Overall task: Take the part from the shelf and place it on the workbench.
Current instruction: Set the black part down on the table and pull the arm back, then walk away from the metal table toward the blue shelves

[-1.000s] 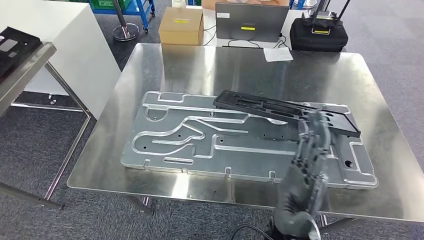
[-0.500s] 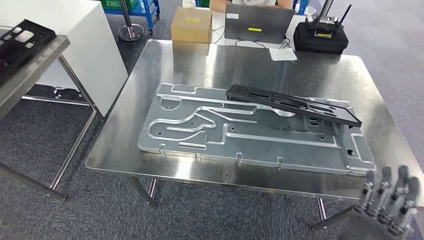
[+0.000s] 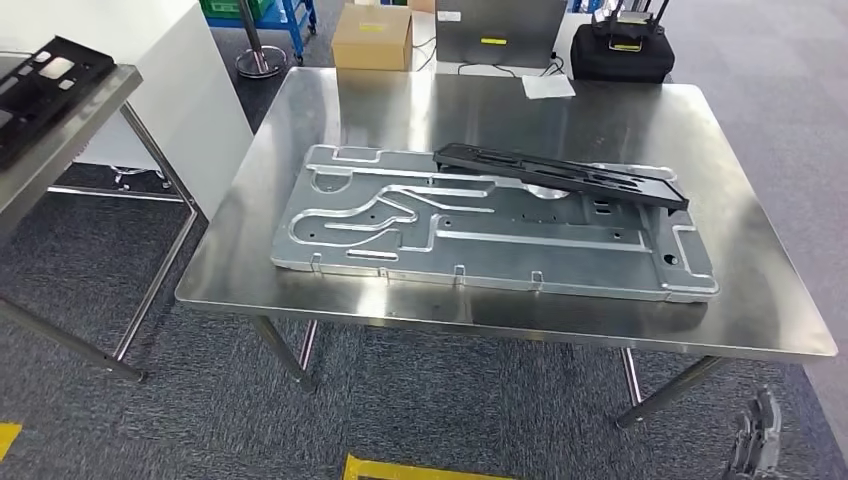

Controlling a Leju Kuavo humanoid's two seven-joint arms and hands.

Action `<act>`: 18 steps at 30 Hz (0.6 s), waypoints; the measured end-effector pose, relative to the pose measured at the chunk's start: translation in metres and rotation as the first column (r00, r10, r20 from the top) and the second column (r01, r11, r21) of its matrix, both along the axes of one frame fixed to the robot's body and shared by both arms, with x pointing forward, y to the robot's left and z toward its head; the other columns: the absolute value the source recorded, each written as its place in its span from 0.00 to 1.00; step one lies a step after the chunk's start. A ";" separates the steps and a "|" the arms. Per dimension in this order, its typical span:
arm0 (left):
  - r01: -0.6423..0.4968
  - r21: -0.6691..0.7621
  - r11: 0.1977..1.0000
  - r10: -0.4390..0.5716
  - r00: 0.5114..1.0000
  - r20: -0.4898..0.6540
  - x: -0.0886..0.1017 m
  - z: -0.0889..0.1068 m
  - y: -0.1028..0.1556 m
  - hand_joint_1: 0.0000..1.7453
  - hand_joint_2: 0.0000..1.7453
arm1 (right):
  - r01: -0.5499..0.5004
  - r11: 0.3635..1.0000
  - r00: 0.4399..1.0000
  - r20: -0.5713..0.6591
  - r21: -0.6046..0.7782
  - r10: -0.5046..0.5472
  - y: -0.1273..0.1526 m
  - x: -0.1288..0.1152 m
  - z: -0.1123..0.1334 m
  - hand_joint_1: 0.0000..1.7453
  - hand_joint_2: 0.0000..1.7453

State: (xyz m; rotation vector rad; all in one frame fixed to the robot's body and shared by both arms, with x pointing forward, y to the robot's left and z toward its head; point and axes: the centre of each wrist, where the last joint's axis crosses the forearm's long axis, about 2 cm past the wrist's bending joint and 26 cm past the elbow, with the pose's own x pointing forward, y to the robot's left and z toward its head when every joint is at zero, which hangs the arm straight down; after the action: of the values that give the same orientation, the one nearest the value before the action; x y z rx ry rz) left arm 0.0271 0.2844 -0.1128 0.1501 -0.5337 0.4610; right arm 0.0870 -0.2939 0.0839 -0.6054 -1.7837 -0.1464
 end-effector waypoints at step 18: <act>-0.022 -0.005 1.000 0.022 1.000 -0.009 0.001 0.000 -0.010 0.00 0.00 | 0.349 0.937 0.590 -0.778 0.006 -0.215 0.000 -0.069 -0.164 0.00 0.00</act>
State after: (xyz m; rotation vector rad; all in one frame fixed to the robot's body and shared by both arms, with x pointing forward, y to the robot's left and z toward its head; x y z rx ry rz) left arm 0.0281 0.2743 -0.1124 0.1529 -0.5228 0.4826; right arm 0.0180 -0.2939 -0.0798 -0.6984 -0.8091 -0.2091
